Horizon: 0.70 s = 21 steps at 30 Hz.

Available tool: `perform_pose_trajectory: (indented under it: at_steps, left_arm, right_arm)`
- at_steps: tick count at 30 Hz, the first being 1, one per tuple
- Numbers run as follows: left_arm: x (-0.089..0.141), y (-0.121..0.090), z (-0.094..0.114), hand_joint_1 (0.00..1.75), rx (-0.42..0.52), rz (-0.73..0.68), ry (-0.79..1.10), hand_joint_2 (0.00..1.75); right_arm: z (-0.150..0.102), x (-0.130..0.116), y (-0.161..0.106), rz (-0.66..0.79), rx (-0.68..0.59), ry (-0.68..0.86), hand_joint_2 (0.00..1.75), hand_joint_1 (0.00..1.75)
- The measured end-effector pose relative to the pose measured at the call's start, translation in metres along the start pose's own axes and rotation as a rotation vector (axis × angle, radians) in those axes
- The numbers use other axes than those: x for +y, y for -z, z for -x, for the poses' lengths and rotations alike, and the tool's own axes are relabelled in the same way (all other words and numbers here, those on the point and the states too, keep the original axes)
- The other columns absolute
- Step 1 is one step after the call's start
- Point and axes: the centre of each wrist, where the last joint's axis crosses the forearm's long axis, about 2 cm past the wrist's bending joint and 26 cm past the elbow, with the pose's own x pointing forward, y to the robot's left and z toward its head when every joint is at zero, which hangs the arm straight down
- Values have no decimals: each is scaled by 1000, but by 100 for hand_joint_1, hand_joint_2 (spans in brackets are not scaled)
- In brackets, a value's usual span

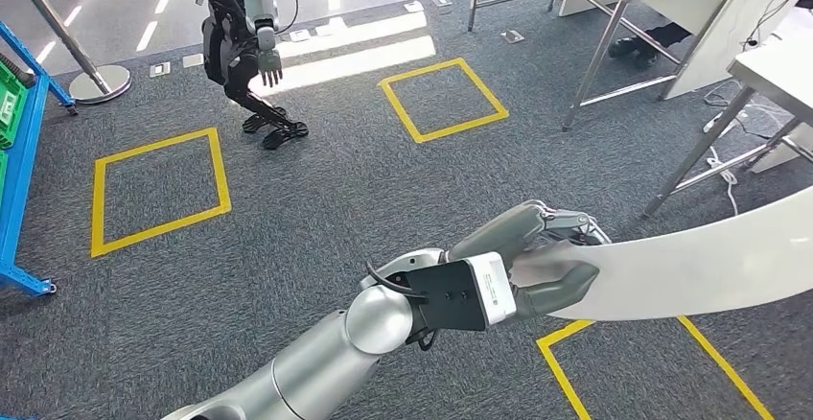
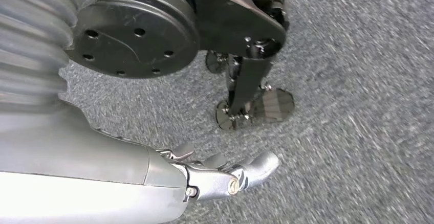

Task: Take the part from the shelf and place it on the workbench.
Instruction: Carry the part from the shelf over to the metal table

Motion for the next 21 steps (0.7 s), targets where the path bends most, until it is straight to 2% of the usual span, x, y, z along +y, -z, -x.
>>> perform_pose_trajectory:
  at_steps: [21]
  left_arm:
    - [0,-3,5,175,12,13,23,175]
  right_arm:
    - [-5,1,2,-8,9,-21,175,0]
